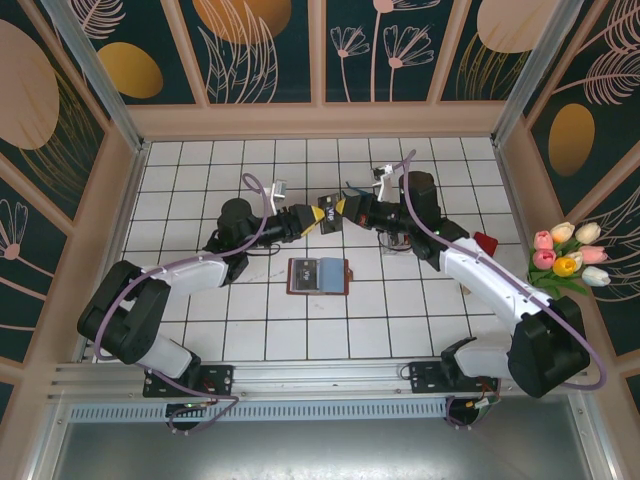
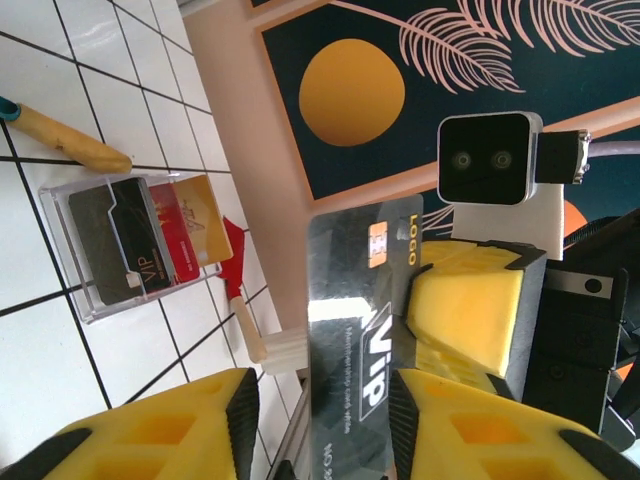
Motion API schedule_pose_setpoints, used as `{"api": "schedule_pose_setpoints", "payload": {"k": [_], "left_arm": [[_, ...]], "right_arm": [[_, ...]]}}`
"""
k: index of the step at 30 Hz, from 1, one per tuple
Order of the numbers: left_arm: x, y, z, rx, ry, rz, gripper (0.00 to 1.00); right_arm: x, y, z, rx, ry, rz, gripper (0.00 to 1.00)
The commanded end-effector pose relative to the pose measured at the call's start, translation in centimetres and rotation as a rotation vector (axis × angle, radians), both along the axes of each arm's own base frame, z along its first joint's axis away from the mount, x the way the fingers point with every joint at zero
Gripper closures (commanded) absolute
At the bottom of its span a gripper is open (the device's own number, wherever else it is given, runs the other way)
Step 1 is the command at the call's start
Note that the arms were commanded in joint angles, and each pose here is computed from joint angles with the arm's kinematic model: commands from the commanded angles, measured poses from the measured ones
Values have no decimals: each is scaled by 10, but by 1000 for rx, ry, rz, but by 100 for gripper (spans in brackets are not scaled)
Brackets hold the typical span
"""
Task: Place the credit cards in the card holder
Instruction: Insert the credit card into the card slot.
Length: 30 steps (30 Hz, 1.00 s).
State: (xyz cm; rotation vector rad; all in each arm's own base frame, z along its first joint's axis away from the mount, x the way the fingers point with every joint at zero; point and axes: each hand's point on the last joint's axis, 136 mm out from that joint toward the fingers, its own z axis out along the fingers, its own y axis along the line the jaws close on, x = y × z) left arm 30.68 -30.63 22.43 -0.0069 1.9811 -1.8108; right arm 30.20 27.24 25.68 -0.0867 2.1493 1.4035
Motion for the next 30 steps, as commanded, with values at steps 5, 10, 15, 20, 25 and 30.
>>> {"api": "schedule_pose_setpoints", "payload": {"k": [5,10,15,20,25,30], "left_arm": [[-6,1,11,-41,-42,-23,86],[-5,4,1,7,-32,-2,100],[-2,19,-41,197,14,89,100],[-10,47,-86,388,76,179,100],[-29,60,-115,445,117,185,100],[-41,60,-131,517,118,182,100]], "right_arm": [[0,3,0,46,3,20,99],[4,-2,-26,-15,55,-23,87],[7,-27,-77,-176,160,-157,70],[-5,-42,-122,-331,211,-234,57],[-18,-40,-147,-397,241,-261,55],[-29,-34,-165,-414,273,-243,54]]}}
